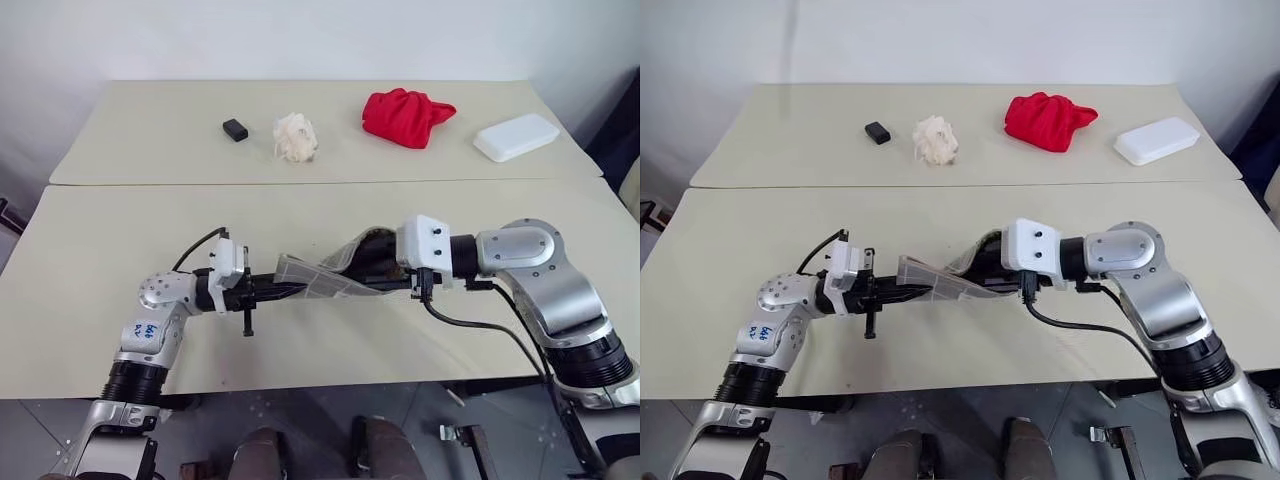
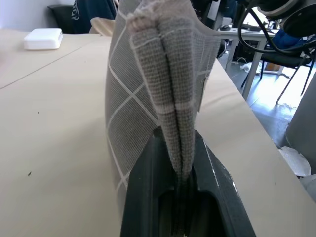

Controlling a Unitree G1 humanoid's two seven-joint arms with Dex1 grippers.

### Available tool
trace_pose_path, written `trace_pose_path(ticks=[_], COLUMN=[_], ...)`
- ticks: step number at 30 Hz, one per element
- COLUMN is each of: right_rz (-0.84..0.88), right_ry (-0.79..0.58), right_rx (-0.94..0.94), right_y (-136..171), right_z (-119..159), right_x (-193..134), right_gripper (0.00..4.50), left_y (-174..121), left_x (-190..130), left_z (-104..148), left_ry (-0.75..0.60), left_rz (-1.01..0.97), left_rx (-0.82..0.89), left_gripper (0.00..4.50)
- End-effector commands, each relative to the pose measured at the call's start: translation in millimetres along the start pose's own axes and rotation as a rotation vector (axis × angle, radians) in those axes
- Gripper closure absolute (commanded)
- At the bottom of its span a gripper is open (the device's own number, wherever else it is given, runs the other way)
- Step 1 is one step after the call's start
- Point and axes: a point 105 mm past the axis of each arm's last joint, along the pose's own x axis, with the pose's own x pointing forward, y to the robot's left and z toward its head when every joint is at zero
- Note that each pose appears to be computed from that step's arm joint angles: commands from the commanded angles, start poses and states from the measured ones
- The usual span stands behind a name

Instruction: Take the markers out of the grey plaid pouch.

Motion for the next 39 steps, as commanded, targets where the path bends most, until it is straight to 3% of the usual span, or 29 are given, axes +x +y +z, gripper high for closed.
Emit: trace_pose_path(ticks=[1, 5, 7, 13, 14, 20, 24, 29, 31, 39], right_rz=[-0.037, -0.028, -0.022, -0.068, -0.072, -0.074, -0.042, 0.014, 0.032, 0.069], right_ry=[0.044, 0.054, 0.069, 0.064, 0.060, -0.087, -0.114, 0.165, 0.243, 0.256], right_rx=[-0.079, 0.008, 0.109, 0.119, 0.118, 0.220, 0.270, 0.164, 0.087, 0.016], right_y=[-12, -8, -3, -8, -8, -12, -18, -21, -19, -12], right_z=[8, 4, -4, -3, -3, 5, 19, 27, 27, 38], right_x=[-10, -2, -1, -14, -19, -48, -50, -24, -14, -16], right_gripper=[2.83, 2.83, 2.09, 0.16, 0.05, 0.05, 0.05, 0.05, 0.62, 3.43], left_y=[8, 8, 7, 3, 3, 1, 2, 4, 7, 10], left_x=[-16, -12, -10, -11, -12, -15, -14, -10, -6, 1], left_z=[-5, -3, -3, -4, -4, -5, -5, -6, -6, -4], left_ry=[0.042, 0.035, 0.032, 0.035, 0.036, 0.043, 0.044, 0.044, 0.040, 0.007], left_rz=[0.074, 0.064, 0.059, 0.051, 0.052, 0.056, 0.057, 0.050, 0.049, 0.067], left_rx=[-0.014, -0.012, -0.013, -0.020, -0.021, -0.025, -0.025, -0.028, -0.028, -0.046], left_gripper=[4.50, 4.50, 4.50, 4.50, 4.50, 4.50, 4.50, 4.50, 4.50, 4.50])
